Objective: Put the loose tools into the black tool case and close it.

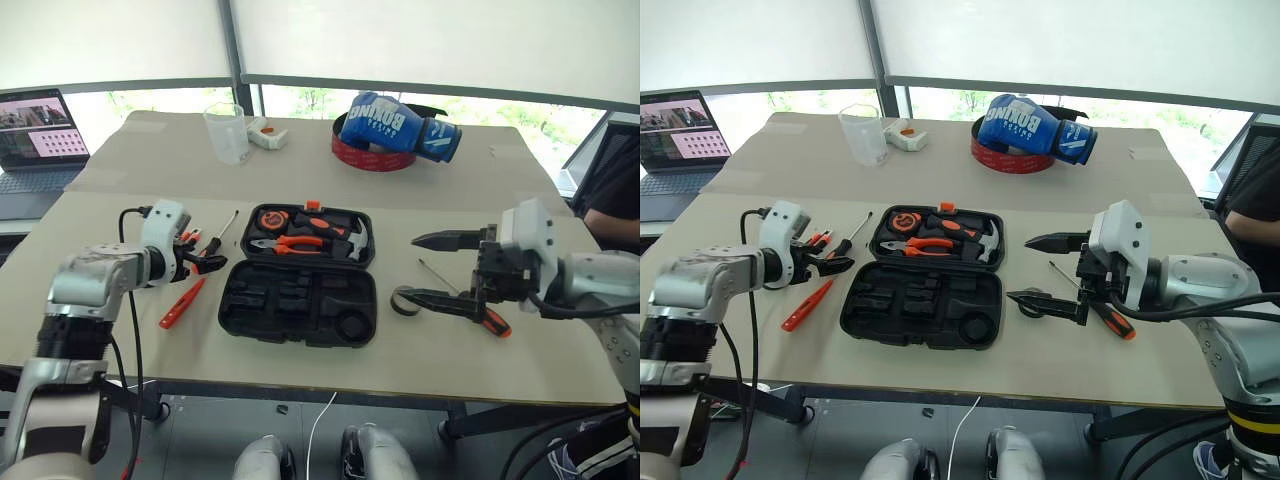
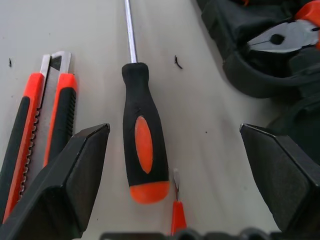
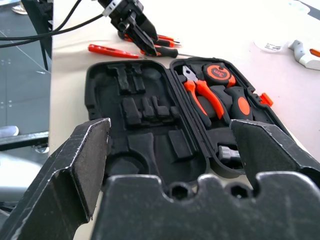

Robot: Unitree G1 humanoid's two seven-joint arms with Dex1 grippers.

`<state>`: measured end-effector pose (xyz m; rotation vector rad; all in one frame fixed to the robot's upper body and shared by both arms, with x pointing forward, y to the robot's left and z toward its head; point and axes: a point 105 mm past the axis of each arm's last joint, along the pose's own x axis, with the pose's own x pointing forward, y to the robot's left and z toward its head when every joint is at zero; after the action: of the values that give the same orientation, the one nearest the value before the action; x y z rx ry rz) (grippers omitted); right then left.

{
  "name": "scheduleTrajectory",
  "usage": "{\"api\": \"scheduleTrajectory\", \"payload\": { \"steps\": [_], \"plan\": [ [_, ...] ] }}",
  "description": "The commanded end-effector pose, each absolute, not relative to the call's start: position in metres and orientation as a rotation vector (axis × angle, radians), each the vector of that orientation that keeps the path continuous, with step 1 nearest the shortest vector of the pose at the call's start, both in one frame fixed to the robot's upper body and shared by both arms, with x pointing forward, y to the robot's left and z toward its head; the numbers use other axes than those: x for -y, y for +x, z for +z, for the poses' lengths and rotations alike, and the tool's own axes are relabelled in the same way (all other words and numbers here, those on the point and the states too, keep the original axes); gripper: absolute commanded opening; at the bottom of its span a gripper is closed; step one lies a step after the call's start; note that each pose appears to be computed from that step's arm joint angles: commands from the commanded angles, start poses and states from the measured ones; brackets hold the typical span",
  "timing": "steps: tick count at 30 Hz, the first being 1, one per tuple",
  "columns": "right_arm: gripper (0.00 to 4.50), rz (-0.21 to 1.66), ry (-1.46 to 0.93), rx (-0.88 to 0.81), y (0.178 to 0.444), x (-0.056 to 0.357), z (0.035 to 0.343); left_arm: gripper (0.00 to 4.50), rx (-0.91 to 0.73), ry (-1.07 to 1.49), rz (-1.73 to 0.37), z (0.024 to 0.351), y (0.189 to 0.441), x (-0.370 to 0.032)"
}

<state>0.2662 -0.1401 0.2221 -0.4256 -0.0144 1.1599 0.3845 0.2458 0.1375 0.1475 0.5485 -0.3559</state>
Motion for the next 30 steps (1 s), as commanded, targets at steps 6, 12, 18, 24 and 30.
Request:
{"api": "scheduleTrajectory", "payload": {
  "steps": [6, 12, 18, 24, 30],
  "plan": [
    [4.50, 1.177, -0.459, 0.083, 0.267, 0.130, 0.228, 1.48, -0.528, 0.126, -0.364, 0.138, 0.402, -0.233],
    [4.50, 1.182, -0.463, 0.086, 0.266, 0.127, 0.226, 0.78, -0.575, 0.122, -0.306, 0.128, 0.405, -0.244],
    [4.50, 1.172, -0.465, 0.055, 0.266, 0.131, 0.222, 0.78, -0.277, 0.139, -0.434, 0.203, 0.414, -0.229],
    [4.50, 1.184, -0.456, -0.012, 0.263, 0.135, 0.211, 0.78, -0.086, 0.473, -0.901, 0.239, 0.376, -0.192],
    [4.50, 1.149, -0.472, -0.004, 0.266, 0.135, 0.209, 0.78, -0.169, 0.766, -1.243, 0.210, 0.351, -0.170]
  ]
}}
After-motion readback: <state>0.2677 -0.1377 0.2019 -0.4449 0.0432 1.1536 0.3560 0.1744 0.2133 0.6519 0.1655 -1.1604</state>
